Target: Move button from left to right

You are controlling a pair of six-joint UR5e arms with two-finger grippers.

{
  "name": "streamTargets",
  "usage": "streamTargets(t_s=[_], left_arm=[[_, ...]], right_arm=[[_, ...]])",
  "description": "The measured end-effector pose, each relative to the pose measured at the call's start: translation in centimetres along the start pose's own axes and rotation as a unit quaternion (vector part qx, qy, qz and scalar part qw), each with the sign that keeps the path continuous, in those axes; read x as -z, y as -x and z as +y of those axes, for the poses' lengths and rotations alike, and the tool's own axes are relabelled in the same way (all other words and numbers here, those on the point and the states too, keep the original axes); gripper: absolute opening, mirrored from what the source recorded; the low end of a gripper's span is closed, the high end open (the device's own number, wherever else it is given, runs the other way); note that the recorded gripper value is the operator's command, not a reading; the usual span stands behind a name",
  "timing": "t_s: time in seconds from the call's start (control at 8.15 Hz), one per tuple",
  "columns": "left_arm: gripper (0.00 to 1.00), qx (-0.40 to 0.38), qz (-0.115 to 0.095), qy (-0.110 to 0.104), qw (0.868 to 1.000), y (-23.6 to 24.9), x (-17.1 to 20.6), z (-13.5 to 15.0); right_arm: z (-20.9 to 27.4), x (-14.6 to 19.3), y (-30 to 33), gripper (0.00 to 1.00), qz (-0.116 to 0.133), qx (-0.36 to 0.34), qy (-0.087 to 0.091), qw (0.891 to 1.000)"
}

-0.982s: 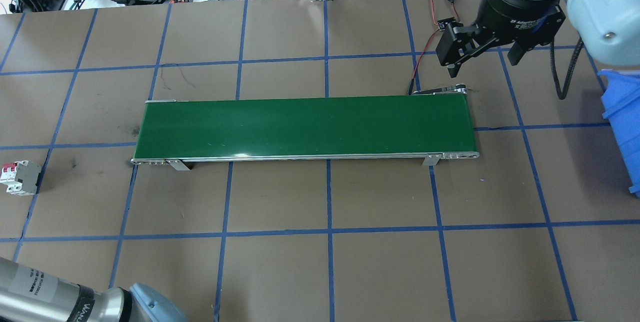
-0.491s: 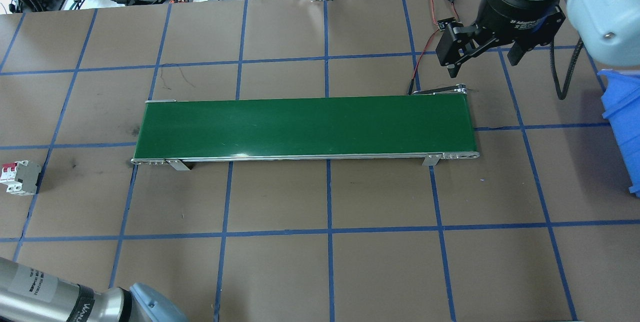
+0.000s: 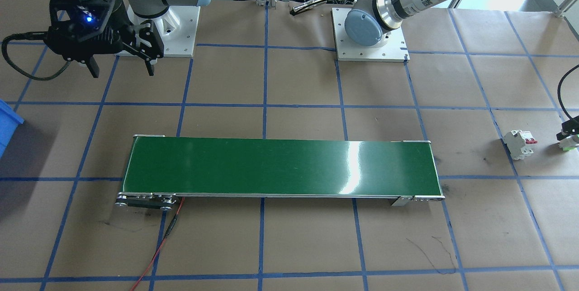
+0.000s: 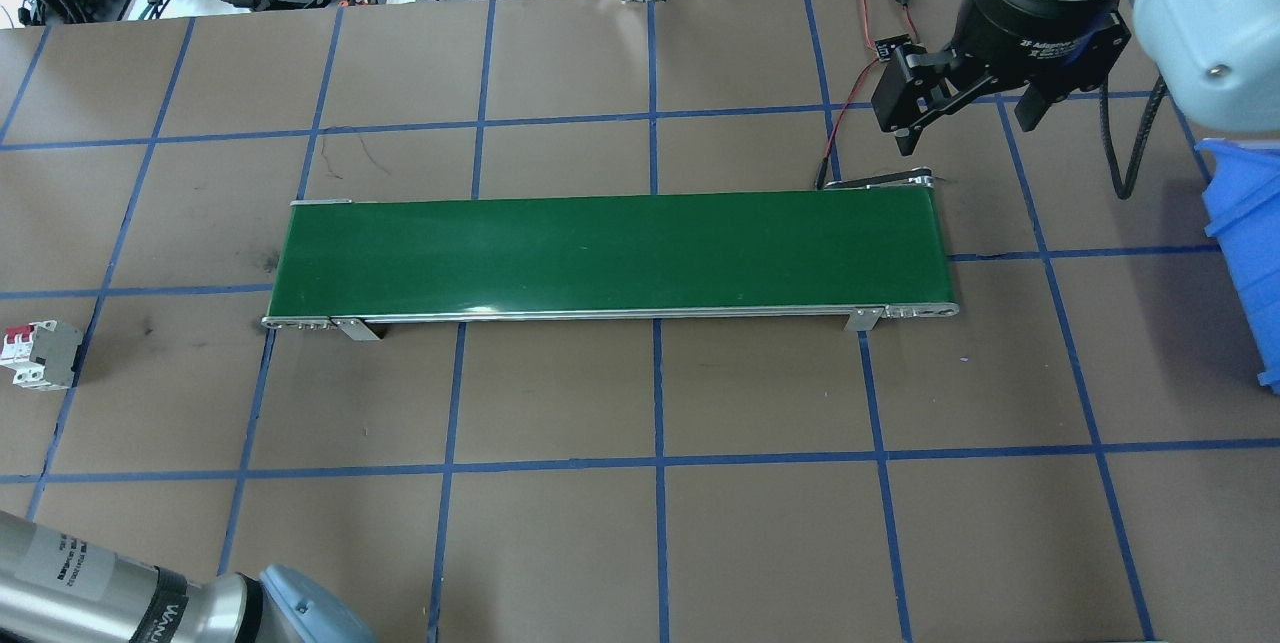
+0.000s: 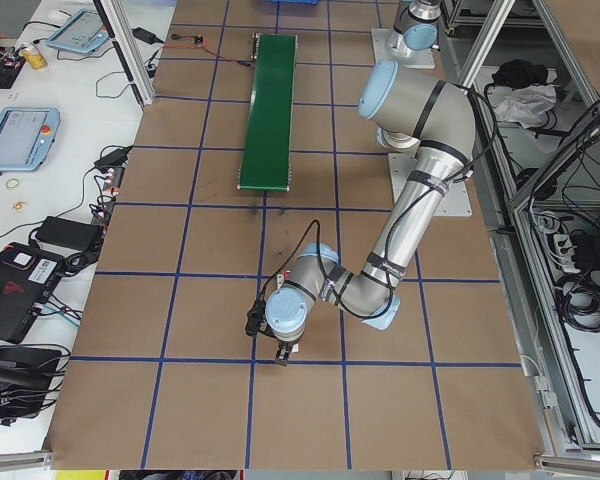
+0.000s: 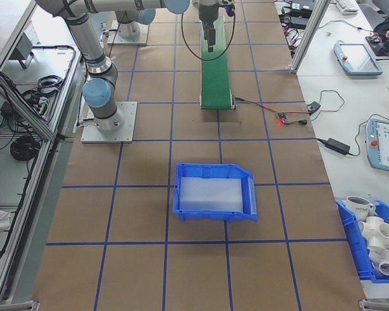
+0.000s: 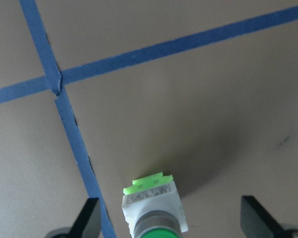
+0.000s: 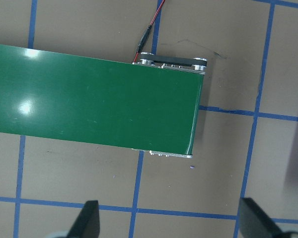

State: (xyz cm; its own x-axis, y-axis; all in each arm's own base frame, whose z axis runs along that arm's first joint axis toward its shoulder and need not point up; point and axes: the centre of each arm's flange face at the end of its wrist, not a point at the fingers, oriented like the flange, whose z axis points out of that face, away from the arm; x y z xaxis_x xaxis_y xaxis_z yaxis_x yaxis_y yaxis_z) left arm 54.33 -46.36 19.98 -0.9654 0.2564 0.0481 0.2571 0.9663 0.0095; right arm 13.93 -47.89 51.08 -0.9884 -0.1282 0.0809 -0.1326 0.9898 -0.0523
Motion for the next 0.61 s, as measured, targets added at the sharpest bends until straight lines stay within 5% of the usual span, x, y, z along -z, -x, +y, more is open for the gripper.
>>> streamTargets(t_s=[0.12, 0.37, 0.61], left_arm=[[0.89, 0.002, 0.000, 0.001, 1.000, 0.01, -0.13, 0.02], [0.57, 0.006, -0.001, 0.002, 1.000, 0.04, -0.19, 0.03], [0.44, 0.007, -0.001, 0.001, 1.000, 0.06, -0.30, 0.02]], right_arm=[[0.00, 0.00, 0.00, 1.00, 0.000, 0.000, 0.000, 1.000], [0.00, 0.00, 0.00, 1.00, 0.000, 0.000, 0.000, 1.000], [0.00, 0.00, 0.00, 1.00, 0.000, 0.000, 0.000, 1.000]])
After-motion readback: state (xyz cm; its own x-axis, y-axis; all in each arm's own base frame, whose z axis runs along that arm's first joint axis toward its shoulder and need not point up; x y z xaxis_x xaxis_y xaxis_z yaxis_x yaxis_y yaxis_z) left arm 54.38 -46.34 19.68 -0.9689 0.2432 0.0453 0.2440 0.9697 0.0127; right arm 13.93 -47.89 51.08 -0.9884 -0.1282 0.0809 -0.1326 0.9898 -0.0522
